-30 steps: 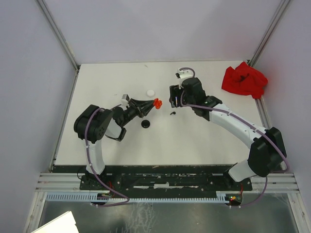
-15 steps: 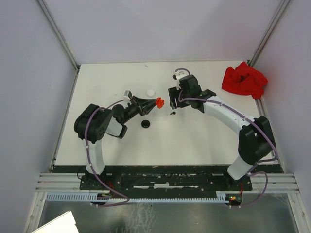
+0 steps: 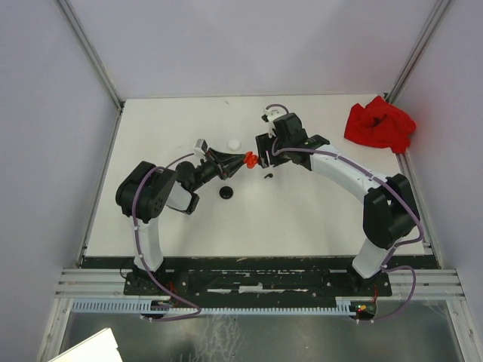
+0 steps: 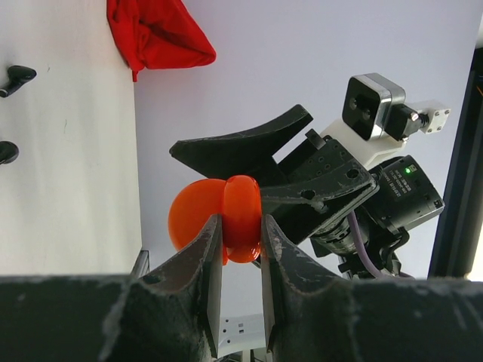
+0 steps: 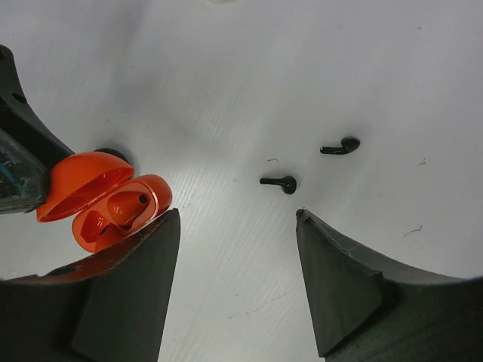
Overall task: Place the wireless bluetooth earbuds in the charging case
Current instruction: Adjust the earbud with the charging case, then close the charging case, then place the charging case at the center of the board, then pick up the charging case at the center of the board, then open the charging case.
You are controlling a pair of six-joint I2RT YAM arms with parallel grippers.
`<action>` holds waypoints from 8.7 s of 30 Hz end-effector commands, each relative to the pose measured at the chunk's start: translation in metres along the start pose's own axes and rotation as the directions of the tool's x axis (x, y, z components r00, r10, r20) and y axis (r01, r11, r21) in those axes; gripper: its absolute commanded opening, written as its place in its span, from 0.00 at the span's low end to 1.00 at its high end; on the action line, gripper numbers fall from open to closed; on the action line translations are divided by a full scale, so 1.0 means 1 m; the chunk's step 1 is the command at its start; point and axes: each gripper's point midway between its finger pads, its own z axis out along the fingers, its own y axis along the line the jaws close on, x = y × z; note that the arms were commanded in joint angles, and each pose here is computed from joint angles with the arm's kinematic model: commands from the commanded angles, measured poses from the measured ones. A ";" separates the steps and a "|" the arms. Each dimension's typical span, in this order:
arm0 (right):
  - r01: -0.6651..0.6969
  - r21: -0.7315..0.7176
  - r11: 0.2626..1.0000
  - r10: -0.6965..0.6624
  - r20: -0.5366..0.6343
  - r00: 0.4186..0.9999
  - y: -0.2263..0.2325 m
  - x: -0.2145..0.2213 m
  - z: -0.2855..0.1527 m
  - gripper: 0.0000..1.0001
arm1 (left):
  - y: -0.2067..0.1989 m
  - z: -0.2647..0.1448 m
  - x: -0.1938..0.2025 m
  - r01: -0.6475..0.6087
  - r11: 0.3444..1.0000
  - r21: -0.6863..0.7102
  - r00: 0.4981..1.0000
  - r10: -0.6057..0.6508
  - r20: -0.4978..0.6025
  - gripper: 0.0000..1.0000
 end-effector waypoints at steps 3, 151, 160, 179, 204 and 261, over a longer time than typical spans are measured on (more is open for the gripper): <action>0.030 -0.053 0.998 -0.028 0.046 0.999 0.024 -0.017 -0.007 0.70 | -0.008 0.006 0.003 -0.089 0.995 0.054 0.996 0.091 -0.023 0.03; 0.441 -0.239 0.865 -0.459 -0.021 0.888 0.135 0.078 0.089 0.88 | 0.083 -0.093 -0.150 -0.172 0.673 -0.719 0.839 0.483 0.251 0.54; 0.451 -0.234 0.861 -0.473 -0.044 0.880 0.137 0.085 0.099 0.83 | 0.045 -0.113 -0.153 -0.232 0.688 -0.687 0.784 0.550 0.287 0.56; 0.465 -0.201 0.862 -0.488 -0.081 0.869 0.132 0.093 0.113 0.66 | -0.018 -0.131 -0.138 -0.379 0.733 -0.565 0.704 0.625 0.338 0.99; 0.399 -0.248 0.883 -0.285 0.391 0.875 0.090 0.026 0.016 0.32 | -0.026 -0.085 -0.053 -0.476 0.853 -0.214 0.849 0.509 0.140 0.87; 0.416 -0.269 0.869 -0.288 0.409 0.866 0.082 0.021 -0.013 0.30 | 0.016 -0.019 0.033 -0.540 0.836 -0.094 0.837 0.524 -0.157 0.31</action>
